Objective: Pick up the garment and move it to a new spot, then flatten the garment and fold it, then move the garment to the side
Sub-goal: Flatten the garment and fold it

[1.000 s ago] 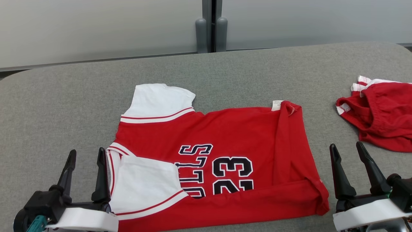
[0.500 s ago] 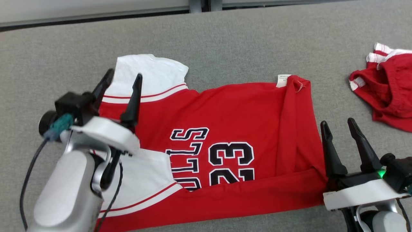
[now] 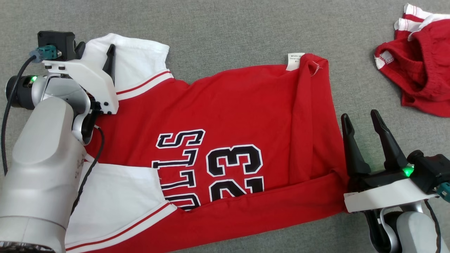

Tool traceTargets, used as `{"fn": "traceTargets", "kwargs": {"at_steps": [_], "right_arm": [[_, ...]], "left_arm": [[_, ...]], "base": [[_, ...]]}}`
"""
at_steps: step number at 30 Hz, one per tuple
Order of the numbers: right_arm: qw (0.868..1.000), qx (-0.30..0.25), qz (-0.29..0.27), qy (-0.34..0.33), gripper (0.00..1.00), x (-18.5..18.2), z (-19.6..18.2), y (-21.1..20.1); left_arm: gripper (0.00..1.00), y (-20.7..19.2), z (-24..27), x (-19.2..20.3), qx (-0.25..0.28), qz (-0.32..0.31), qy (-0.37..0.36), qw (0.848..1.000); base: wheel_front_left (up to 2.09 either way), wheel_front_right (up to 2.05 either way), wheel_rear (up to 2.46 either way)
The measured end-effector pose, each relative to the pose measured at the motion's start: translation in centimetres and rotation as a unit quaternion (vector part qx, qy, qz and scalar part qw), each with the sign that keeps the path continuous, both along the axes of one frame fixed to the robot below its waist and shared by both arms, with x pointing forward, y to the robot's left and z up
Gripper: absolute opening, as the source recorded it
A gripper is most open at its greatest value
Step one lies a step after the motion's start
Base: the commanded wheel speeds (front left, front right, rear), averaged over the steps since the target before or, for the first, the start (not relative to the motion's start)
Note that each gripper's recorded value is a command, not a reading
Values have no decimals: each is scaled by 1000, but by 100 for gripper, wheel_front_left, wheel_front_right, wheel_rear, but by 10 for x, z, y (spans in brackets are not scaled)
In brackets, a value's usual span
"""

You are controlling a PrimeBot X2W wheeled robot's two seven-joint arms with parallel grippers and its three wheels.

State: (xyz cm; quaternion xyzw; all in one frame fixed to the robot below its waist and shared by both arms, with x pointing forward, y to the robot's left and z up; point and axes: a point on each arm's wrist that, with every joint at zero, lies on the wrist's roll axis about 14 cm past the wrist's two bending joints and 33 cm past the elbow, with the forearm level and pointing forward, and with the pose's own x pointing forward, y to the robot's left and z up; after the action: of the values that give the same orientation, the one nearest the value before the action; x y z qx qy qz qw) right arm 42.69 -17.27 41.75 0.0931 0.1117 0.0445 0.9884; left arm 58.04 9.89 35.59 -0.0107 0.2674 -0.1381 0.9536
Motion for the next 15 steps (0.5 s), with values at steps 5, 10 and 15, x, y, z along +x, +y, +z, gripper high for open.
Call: {"fn": "traceTargets", "kwargs": {"at_steps": [5, 10, 15], "right_arm": [[1000, -3, -6, 6, 100, 2, -4, -6], [1000, -7, -3, -11, 100, 17, 6, -12], [999, -25, 9, -29, 100, 53, 19, -22]], "left_arm": [[0, -3, -7, 1, 0, -1, 26, 1000], [0, -4, -4, 0, -4, -4, 13, 1000], [0, -5, 1, -3, -14, -2, 1, 1000]], "base": [[0, 0, 0], [0, 0, 0], [0, 0, 0]]}}
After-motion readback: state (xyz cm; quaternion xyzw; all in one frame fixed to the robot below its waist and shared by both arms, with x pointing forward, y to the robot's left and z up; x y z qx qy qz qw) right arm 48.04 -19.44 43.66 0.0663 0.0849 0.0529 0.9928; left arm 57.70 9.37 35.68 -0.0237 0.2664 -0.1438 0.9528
